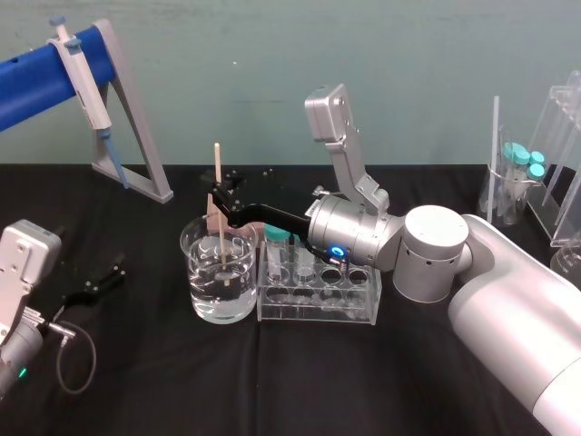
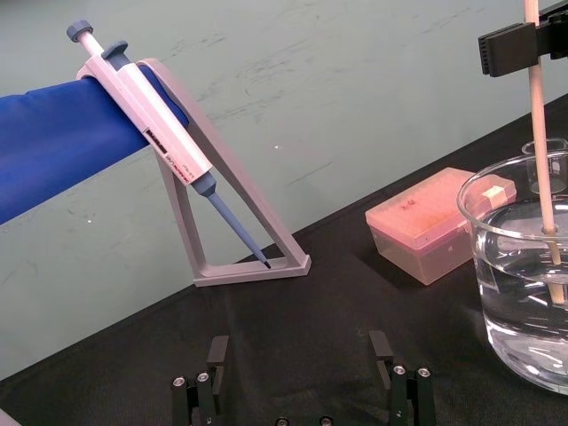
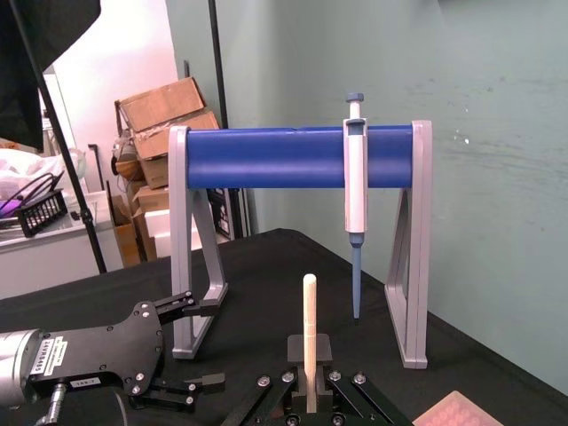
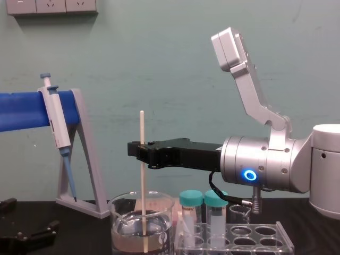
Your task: Hold the thermometer with one hand and immerse one end into the beaker, then reinsert it into the test tube rack.
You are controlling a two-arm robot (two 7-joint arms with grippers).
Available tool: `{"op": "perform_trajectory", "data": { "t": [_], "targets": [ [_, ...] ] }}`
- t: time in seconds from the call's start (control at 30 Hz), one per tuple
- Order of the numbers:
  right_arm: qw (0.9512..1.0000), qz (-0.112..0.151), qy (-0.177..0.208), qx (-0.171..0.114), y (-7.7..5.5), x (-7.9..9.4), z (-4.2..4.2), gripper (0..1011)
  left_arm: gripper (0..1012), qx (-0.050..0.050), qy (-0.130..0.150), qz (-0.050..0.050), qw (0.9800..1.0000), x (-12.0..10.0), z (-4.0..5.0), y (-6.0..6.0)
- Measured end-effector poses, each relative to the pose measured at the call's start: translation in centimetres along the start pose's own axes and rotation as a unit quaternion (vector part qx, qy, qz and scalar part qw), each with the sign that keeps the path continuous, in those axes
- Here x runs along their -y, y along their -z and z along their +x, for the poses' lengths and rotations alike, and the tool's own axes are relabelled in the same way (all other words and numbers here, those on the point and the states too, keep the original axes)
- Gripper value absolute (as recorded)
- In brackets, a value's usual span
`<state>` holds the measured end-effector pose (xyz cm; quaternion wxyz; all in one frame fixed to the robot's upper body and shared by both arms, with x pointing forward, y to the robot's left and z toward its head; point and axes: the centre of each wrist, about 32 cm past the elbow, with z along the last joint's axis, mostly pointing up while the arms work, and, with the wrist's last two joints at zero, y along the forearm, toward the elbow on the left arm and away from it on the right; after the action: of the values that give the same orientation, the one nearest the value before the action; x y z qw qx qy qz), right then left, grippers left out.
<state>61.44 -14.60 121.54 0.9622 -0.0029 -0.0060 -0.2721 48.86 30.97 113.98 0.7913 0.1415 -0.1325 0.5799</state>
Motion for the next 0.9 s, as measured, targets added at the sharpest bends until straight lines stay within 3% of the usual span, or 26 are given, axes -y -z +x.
{"op": "perform_trajectory", "data": {
  "t": [0.9],
  "targets": [
    [1.0000, 0.000, 0.000, 0.000, 0.00, 0.00, 0.00, 55, 1004, 0.000, 0.000, 0.000, 1.0000, 0.00, 0.00, 0.00]
  ]
}}
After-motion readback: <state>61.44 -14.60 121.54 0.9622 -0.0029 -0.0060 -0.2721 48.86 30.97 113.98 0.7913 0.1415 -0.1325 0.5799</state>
